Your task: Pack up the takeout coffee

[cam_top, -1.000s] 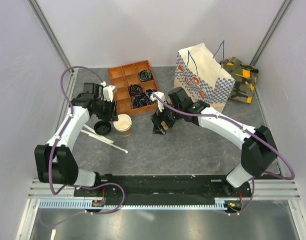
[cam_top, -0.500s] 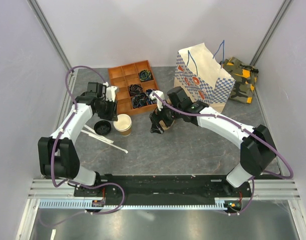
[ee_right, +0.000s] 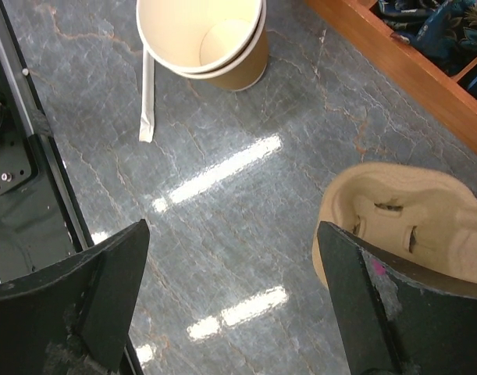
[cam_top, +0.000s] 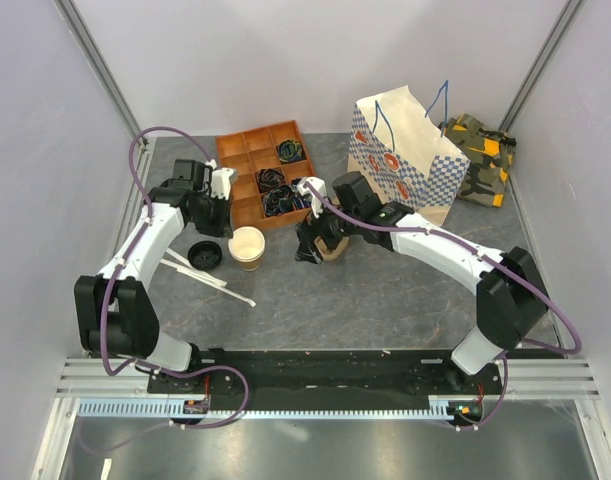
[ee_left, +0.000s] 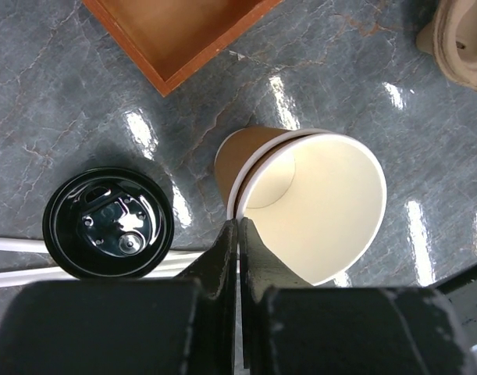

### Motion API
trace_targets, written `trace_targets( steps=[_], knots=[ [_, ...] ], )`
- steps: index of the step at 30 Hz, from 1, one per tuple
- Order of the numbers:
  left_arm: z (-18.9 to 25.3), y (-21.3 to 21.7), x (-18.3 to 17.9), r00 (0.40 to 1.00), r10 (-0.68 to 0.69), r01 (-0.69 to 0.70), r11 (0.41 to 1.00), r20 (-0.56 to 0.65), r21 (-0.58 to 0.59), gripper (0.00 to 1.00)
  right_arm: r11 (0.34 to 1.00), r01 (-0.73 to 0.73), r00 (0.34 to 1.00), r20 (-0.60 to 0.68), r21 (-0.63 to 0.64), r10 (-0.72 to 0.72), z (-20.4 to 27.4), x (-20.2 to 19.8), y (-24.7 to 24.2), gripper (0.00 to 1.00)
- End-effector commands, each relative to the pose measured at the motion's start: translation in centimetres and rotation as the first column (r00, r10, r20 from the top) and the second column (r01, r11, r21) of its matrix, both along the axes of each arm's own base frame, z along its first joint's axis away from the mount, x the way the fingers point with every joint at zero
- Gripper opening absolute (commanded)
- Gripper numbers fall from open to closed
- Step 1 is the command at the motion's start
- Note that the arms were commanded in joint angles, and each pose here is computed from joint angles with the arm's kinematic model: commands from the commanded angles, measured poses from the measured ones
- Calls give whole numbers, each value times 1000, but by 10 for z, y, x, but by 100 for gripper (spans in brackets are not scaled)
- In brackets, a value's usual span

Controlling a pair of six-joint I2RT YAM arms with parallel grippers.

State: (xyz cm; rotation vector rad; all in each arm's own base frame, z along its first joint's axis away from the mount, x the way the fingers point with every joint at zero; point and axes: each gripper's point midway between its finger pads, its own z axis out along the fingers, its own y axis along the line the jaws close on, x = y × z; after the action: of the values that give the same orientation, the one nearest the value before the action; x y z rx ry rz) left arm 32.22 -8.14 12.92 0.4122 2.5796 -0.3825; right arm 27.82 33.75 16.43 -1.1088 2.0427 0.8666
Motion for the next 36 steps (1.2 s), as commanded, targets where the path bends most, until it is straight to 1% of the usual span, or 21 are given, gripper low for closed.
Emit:
trace_targets(
  steps=[1, 8, 9, 14, 16, 19, 22, 25, 32, 34, 35, 36],
  knots=[
    [17, -14, 3, 1000, -21, 21, 997, 6, -75, 2, 999, 7, 1000, -20, 53, -6, 1, 11, 19, 97],
    [20, -19, 1, 1000, -26, 23, 988, -16, -152, 2, 990, 120, 987, -120, 70, -111, -24, 22, 28, 93],
    [21, -22, 0, 999, -27, 22, 984, -25, -179, 2, 985, 141, 981, -150, 97, -126, -24, 23, 32, 92],
    [20, -22, -1, 999, -20, 10, 977, -43, -211, 2, 974, 160, 965, -234, 160, -120, -26, 19, 45, 86],
    [19, -22, -2, 999, -22, 11, 976, -47, -219, 2, 972, 161, 962, -247, 174, -115, -23, 19, 48, 81],
    [20, -24, -3, 998, -22, 9, 971, -53, -238, 2, 965, 162, 965, -236, 205, -112, -17, 25, 54, 77],
    [26, -24, -2, 999, -17, 7, 971, -40, -239, 2, 967, 169, 963, -243, 192, -120, -23, 27, 55, 76],
    [40, -21, 1, 1000, -18, 17, 974, -2, -225, 2, 968, 166, 968, -219, 189, -124, -18, 29, 53, 77],
    [96, -11, 2, 990, -11, 35, 986, 144, -164, 2, 970, 142, 987, -96, 197, -125, 34, 38, 39, 85],
    [107, -13, -1, 986, -26, 54, 984, 162, -172, 2, 965, 141, 990, -52, 223, -133, 61, 43, 32, 90],
    [115, -17, -5, 982, -53, 86, 979, 180, -184, 2, 967, 143, 989, -49, 212, -136, 66, 42, 26, 93],
    [115, -20, -11, 983, -72, 103, 977, 169, -184, 2, 965, 142, 990, -12, 221, -142, 79, 47, 19, 97]
  ],
)
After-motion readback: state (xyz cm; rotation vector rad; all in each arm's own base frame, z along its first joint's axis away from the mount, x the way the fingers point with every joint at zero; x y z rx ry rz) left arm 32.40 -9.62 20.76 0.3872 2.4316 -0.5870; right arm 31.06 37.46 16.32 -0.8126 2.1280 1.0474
